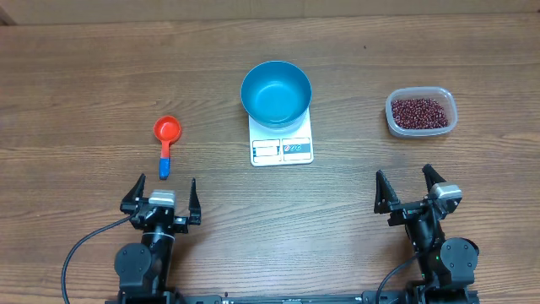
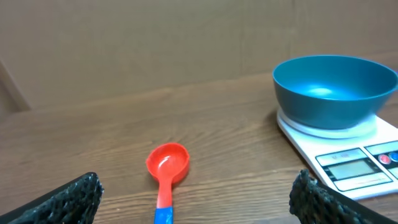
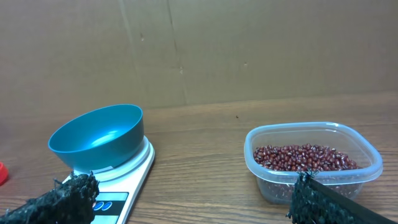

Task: Scoop item into bowl and weigh 150g on scale

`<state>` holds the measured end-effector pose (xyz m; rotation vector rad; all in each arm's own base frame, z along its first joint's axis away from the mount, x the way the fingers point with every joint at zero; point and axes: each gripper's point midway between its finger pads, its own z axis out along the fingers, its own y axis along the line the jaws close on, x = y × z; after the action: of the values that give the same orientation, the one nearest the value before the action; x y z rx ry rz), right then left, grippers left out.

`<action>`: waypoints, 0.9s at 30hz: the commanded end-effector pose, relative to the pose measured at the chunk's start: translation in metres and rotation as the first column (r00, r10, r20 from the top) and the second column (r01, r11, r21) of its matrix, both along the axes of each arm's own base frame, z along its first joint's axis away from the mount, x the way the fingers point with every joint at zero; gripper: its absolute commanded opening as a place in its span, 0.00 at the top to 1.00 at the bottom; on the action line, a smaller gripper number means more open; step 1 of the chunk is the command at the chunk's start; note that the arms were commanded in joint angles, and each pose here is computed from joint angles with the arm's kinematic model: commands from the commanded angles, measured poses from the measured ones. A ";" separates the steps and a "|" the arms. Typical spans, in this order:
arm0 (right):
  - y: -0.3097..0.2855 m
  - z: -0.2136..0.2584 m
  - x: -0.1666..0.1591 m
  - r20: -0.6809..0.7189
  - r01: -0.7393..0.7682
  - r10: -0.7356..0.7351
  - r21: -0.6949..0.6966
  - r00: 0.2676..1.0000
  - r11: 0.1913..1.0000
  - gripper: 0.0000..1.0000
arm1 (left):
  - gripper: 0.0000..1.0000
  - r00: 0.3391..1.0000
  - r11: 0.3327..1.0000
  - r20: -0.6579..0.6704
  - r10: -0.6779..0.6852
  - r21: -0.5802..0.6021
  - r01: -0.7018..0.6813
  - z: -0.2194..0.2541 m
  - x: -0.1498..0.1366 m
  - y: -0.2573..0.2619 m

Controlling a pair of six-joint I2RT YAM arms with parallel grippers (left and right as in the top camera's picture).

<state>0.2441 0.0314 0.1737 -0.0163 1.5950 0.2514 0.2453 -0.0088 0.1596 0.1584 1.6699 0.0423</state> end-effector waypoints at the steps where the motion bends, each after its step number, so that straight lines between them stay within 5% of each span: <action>1: 0.001 -0.001 0.000 0.006 -0.005 0.005 0.002 1.000 1.000 0.00 | 0.00 0.999 0.999 0.016 -0.037 -0.014 0.037 0.028 0.000 -0.006; 17: 0.001 -0.001 0.000 0.006 -0.005 0.005 0.003 1.000 1.000 0.00 | 0.00 0.941 0.982 -0.303 -0.150 -0.152 0.108 0.088 0.054 -0.024; 27: 0.001 -0.001 0.000 0.006 -0.005 0.005 0.003 1.000 1.000 0.00 | 0.00 0.737 0.966 -0.638 -0.221 -0.246 0.077 0.096 0.106 -0.032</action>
<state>0.2441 0.0315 0.1740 -0.0170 1.5938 0.2514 0.3348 -0.0383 0.2427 0.1693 2.3343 -0.3003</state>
